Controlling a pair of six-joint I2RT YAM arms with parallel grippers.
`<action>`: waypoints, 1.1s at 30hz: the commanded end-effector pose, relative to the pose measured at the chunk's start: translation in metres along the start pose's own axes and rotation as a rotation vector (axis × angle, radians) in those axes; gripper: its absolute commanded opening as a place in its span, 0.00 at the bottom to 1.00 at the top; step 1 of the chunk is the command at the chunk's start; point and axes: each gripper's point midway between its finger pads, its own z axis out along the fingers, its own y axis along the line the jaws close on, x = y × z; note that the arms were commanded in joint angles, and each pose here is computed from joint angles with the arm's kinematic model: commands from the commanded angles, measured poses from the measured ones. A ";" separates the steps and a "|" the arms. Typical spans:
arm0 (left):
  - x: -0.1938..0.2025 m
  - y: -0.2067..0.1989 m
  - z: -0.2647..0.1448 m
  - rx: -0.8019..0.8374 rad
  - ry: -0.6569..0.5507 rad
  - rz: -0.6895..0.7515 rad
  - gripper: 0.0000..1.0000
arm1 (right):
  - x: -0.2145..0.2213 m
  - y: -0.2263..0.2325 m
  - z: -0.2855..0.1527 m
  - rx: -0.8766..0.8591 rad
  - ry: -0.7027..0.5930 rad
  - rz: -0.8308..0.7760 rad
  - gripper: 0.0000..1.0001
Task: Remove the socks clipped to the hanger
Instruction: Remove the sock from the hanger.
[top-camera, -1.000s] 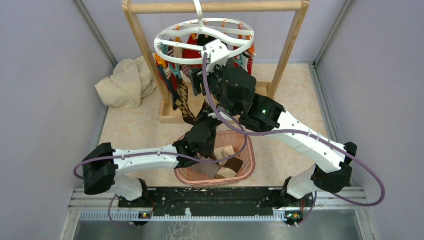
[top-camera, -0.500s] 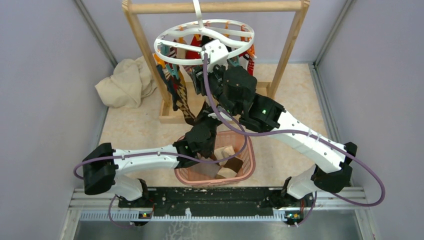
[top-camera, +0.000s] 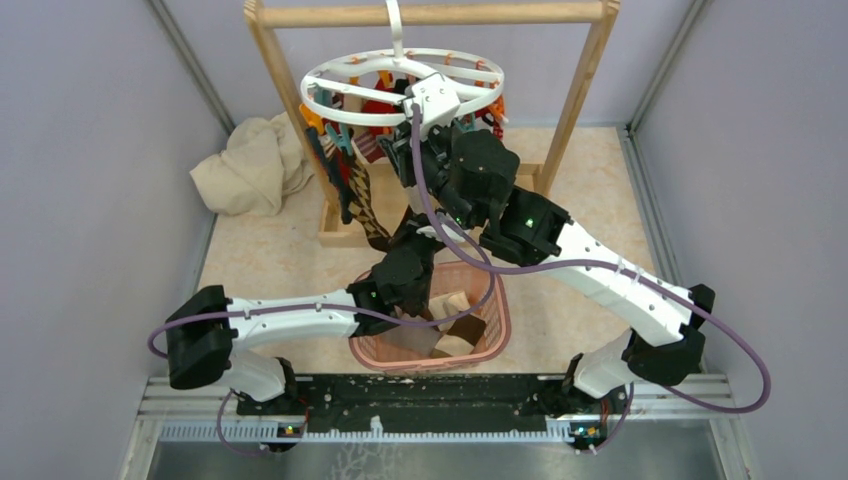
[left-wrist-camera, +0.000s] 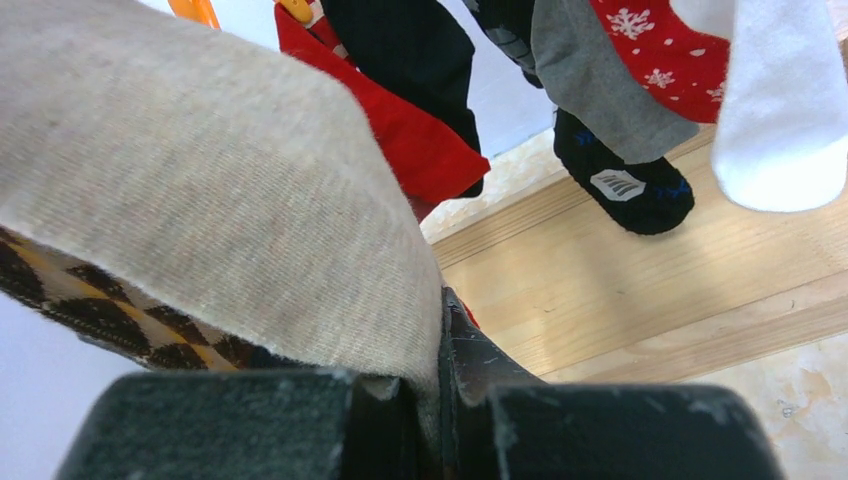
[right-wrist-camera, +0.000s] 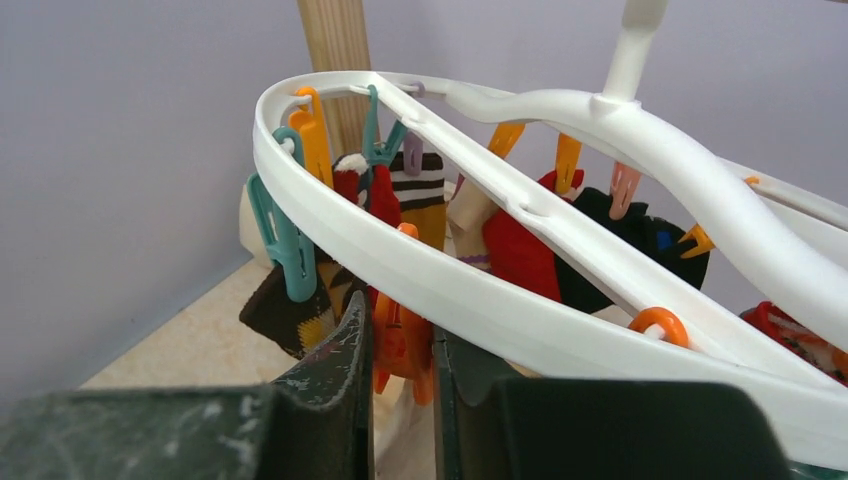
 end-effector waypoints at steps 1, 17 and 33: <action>0.001 -0.005 -0.001 0.006 0.000 -0.001 0.04 | -0.042 -0.009 -0.002 0.011 -0.114 0.039 0.07; -0.025 0.012 -0.011 0.092 -0.027 -0.120 0.04 | -0.034 -0.013 -0.008 0.023 -0.101 0.044 0.38; -0.066 0.008 -0.039 0.407 -0.042 -0.321 0.04 | -0.002 -0.035 -0.057 0.055 -0.054 0.148 0.66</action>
